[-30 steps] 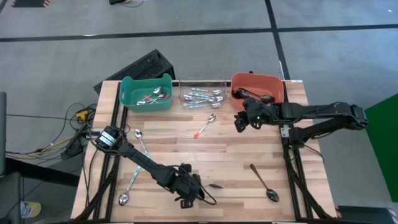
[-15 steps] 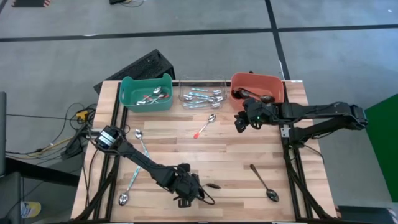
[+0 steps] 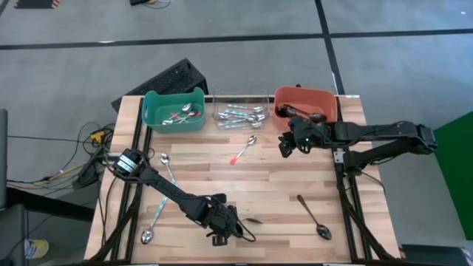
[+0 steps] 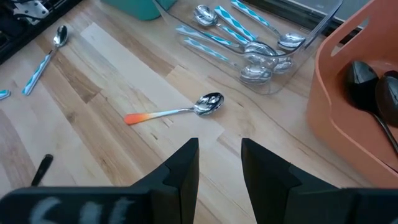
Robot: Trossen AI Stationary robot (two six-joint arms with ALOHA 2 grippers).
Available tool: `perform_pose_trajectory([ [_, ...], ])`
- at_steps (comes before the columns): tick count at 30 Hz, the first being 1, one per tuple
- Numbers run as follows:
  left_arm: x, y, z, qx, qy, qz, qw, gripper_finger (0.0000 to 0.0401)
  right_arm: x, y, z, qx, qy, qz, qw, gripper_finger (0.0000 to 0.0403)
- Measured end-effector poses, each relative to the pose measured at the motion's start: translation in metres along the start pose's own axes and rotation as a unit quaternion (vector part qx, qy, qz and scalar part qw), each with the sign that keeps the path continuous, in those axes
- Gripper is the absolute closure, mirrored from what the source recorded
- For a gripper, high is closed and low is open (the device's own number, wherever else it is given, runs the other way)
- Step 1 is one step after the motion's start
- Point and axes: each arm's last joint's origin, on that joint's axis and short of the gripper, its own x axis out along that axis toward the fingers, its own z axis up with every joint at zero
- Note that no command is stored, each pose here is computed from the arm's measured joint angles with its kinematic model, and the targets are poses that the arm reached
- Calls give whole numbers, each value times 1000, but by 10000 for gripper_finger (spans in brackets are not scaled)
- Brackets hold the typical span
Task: Sort silverware by color (type)
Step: Put the black spoon into the orange bin
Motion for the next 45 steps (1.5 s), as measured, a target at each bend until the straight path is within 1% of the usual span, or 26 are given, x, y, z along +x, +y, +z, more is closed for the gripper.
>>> perform_pose_trajectory([
  [3, 0, 0, 0, 0, 4, -7, 1000, 401, 0, 0, 0, 0, 0, 0, 1000, 262],
  [7, 2, 2, -2, -4, 4, -2, 1000, 401, 0, 0, 0, 0, 0, 0, 1000, 262],
  [10, 4, 5, -3, -9, 13, -11, 1000, 401, 0, 0, 0, 0, 0, 0, 1000, 262],
  [15, 7, 10, -3, -32, 19, -11, 999, 398, 0, 0, 0, 0, 1, 0, 1000, 262],
  [20, 10, 16, -1, -41, 26, -16, 999, 374, 0, 0, 0, 0, 1, 1, 1000, 262],
  [24, 10, 17, -1, -36, 27, -17, 999, 351, 0, 0, 0, 0, 1, 1, 1000, 262],
  [27, 10, 17, -1, -34, 27, -17, 999, 346, 0, 0, 0, 0, 1, 1, 1000, 262],
  [32, 10, 17, 0, -33, 32, -25, 999, 353, 0, 0, 0, 0, 1, 1, 1000, 262],
  [36, 15, 17, -2, -33, 43, -26, 998, 380, 0, 0, 0, 0, 1, 1, 1000, 262],
  [38, 24, 18, -4, -38, 56, -31, 997, 392, 0, 0, 0, 0, 1, 0, 1000, 262],
  [45, 29, 17, -6, -54, 65, -33, 996, 398, 0, -1, -2, -4, 8, -4, 1000, 262],
])
